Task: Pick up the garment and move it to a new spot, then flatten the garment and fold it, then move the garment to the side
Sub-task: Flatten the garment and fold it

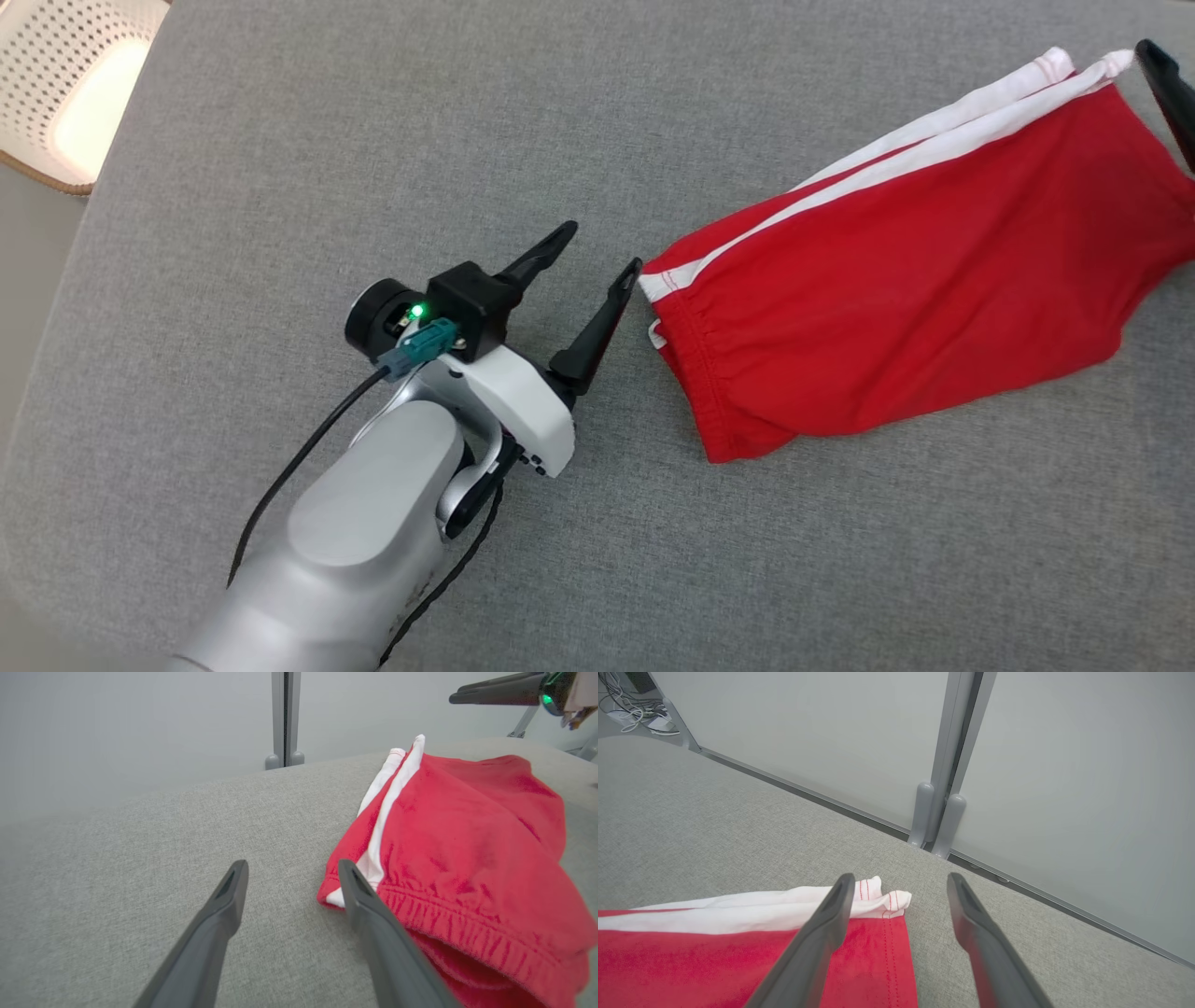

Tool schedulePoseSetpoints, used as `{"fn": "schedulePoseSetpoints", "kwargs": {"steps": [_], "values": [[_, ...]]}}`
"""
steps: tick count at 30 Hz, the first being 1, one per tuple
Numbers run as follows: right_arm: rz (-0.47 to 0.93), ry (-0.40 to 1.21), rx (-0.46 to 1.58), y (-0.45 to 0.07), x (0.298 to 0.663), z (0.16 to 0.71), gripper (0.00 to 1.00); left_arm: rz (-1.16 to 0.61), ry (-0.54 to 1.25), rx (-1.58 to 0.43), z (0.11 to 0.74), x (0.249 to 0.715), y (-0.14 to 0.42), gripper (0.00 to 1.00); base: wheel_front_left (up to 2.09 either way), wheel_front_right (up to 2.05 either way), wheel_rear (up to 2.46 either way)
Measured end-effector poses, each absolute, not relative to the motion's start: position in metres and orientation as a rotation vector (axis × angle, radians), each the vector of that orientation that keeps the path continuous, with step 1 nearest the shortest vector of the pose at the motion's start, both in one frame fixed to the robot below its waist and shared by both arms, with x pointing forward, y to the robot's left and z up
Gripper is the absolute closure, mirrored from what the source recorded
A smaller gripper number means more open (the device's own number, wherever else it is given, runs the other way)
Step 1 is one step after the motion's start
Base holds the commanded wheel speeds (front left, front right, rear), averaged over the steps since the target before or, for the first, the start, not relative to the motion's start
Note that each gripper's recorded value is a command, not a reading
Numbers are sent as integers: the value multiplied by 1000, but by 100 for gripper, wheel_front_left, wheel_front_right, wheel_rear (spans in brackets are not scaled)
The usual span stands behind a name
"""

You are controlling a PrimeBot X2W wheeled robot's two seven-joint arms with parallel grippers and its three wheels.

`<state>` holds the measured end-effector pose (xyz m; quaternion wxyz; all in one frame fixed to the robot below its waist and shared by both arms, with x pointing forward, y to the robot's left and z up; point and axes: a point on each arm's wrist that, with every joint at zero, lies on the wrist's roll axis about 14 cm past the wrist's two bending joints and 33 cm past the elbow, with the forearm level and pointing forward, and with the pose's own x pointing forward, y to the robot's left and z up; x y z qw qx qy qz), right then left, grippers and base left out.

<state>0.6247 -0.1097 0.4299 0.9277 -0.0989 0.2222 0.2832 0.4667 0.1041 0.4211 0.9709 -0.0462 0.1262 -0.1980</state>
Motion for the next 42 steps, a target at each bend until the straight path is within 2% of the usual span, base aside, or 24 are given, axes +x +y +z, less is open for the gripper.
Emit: {"fn": "schedulePoseSetpoints", "kwargs": {"steps": [6,11,17,23,30,36,42], "values": [[587,278,-103,-106,597,457,0,-267,136,-147,459,472,131,0,0,0,0],[567,206,-56,-115,566,475,0,-229,-25,-174,509,466,136,0,0,0,0],[513,26,22,-128,539,527,0,-185,-117,-220,533,448,136,0,0,0,0],[423,-91,48,-144,487,538,0,-104,-160,-297,542,431,147,0,0,0,0],[310,-83,69,-150,432,516,0,-95,-102,-290,518,411,147,0,0,0,0],[199,-61,117,-165,406,504,0,-117,-42,-250,497,394,136,0,0,0,0],[168,-46,110,-172,394,498,0,-125,-22,-259,492,386,131,0,0,0,0]]}}
